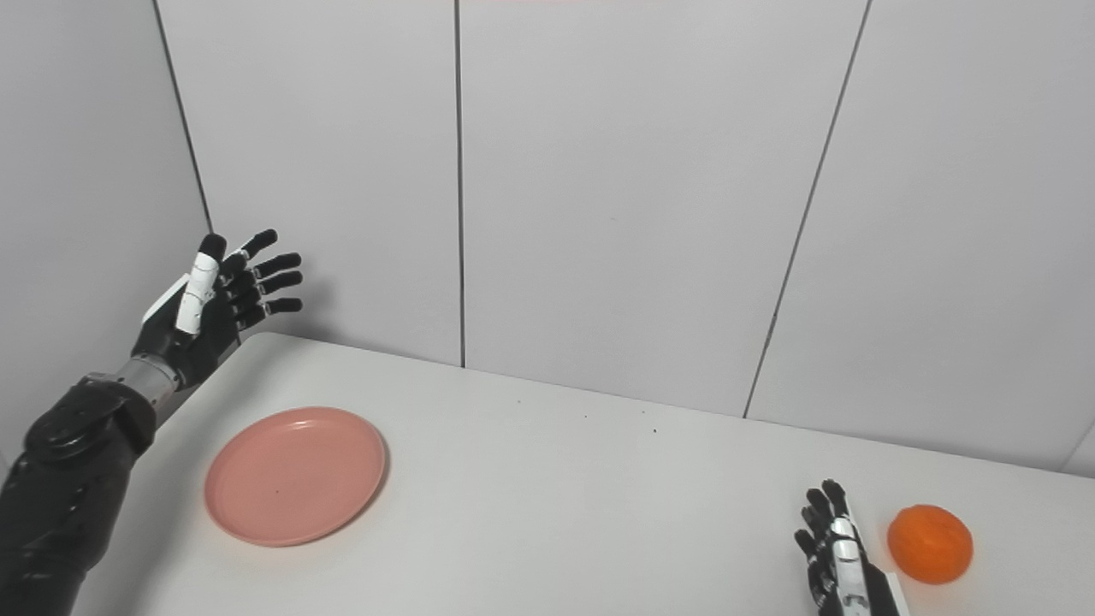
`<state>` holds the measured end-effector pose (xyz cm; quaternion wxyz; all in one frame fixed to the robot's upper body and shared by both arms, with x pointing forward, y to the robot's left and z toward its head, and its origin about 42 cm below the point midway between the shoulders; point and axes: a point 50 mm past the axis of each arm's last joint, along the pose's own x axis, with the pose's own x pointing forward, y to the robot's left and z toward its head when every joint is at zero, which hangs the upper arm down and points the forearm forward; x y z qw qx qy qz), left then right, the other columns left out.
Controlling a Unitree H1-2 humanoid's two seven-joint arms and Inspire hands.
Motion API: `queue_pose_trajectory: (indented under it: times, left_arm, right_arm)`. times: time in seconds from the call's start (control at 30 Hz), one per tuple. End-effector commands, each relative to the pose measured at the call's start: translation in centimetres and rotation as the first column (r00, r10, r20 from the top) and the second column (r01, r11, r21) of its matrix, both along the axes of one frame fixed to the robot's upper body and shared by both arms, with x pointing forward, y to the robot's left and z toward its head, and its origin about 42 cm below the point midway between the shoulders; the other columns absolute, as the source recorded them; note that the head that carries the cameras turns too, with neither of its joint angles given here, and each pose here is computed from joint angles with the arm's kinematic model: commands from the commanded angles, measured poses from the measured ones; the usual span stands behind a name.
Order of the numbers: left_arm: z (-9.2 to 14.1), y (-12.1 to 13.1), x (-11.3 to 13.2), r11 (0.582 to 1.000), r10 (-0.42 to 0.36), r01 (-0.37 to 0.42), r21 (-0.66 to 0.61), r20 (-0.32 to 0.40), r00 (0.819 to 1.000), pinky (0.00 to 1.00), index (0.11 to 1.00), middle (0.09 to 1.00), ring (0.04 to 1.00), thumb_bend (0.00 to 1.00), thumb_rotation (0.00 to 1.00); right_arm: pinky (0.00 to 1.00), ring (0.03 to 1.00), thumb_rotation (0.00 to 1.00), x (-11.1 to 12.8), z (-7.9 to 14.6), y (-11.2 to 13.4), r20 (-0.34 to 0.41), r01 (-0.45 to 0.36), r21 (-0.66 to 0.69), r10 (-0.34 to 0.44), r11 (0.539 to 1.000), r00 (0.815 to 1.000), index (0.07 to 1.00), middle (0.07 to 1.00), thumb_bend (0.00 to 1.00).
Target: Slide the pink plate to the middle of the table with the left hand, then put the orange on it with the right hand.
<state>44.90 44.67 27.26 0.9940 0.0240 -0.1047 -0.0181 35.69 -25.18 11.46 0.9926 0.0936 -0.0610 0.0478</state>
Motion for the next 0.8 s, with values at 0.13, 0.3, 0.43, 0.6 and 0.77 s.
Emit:
queue_pose_trajectory:
  times: [0.13, 0.3, 0.43, 0.6, 0.77]
  left_arm:
    - [3.0, 2.5, -0.1, 0.997, 0.067, -0.069, 0.032, 0.083, 0.994, 0.8, 0.96, 0.87, 0.878, 1.0, 0.93]
    - [1.7, 2.8, -0.2, 0.996, 0.091, -0.091, 0.0, 0.047, 0.995, 0.84, 0.985, 0.896, 0.921, 1.0, 0.94]
    - [0.2, 2.8, -0.1, 0.991, 0.133, -0.133, -0.023, 0.0, 0.991, 0.92, 0.984, 0.901, 0.918, 1.0, 0.94]
    - [-1.3, 2.9, 0.1, 0.988, 0.15, -0.151, -0.024, -0.026, 0.988, 0.89, 0.974, 0.905, 0.911, 1.0, 0.92]
    - [-2.4, 2.9, 0.5, 0.985, 0.152, -0.156, -0.074, -0.047, 0.987, 0.94, 0.986, 0.91, 0.933, 1.0, 0.88]
  right_arm:
    - [1.0, 1.0, 0.92, -2.7, -4.1, -0.1, -0.112, 0.009, 0.035, -0.005, 0.999, 0.994, 0.98, 0.967, 0.58]
    - [1.0, 0.997, 0.9, -2.6, -4.0, -0.1, -0.114, 0.009, 0.041, -0.004, 0.999, 0.993, 0.974, 0.964, 0.59]
    - [1.0, 0.991, 0.89, -2.6, -3.8, -0.1, -0.126, 0.016, 0.045, -0.011, 0.999, 0.992, 0.967, 0.958, 0.6]
    - [1.0, 0.995, 0.9, -2.7, -3.4, -0.2, -0.133, 0.014, 0.041, -0.009, 0.999, 0.991, 0.968, 0.961, 0.6]
    - [1.0, 1.0, 0.9, -2.6, -3.4, -0.4, -0.13, 0.013, 0.062, -0.005, 0.998, 0.991, 0.968, 0.965, 0.62]
